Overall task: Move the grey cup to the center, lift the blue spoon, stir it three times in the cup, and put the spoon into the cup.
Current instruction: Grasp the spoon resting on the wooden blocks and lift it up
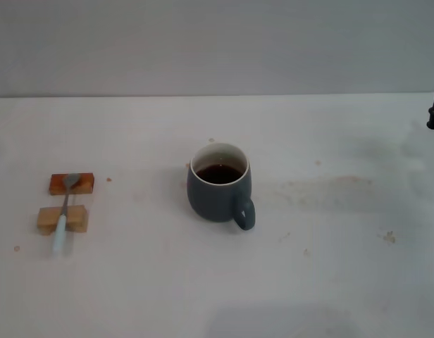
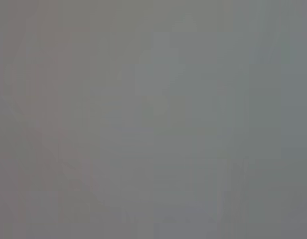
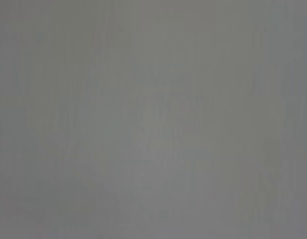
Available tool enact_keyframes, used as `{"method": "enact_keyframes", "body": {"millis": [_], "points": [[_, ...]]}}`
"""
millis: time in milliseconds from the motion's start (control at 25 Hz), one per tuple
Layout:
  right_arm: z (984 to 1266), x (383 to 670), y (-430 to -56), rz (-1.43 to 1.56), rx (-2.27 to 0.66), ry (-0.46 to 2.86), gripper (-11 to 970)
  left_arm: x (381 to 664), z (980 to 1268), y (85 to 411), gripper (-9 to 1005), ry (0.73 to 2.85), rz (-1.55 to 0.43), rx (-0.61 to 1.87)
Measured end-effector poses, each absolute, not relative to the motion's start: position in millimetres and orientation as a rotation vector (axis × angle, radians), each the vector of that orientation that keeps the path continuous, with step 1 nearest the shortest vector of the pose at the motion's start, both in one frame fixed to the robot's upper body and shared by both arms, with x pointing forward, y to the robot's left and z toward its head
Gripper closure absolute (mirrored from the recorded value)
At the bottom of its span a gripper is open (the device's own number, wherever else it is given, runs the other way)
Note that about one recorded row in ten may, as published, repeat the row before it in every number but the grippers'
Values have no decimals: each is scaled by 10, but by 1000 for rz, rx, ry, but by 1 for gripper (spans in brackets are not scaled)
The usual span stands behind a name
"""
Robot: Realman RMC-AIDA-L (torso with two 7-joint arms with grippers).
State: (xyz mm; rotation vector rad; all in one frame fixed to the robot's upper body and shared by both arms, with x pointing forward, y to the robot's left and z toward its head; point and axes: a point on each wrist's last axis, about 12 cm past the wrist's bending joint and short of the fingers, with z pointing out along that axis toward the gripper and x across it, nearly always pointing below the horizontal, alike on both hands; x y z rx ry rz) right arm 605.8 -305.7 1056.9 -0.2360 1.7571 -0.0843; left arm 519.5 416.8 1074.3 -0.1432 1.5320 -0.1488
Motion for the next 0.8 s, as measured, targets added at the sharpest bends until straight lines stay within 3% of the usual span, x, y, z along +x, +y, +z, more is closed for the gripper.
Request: {"method": "enact_keyframes", "body": {"millis": [200,320,400,480,800], "points": [[10592,6090,-3028,-80,-242,1751,959,5153,10788,4072,217,1574,-159,-100],[10594,6103,-3010,-87,-255,1752,958,5018,10784,3745,217,1631,-47,3],[10598,6115,-2994,-91,-264,1755,958,5018,10784,3745,217,1631,-47,3],[10607,6133,-2977,-90,-268,1754,958,4802,10698,3453,217,1632,83,-18],[10636,6174,-2946,-87,-276,1751,958,4613,10587,3230,217,1683,18,-41]]}}
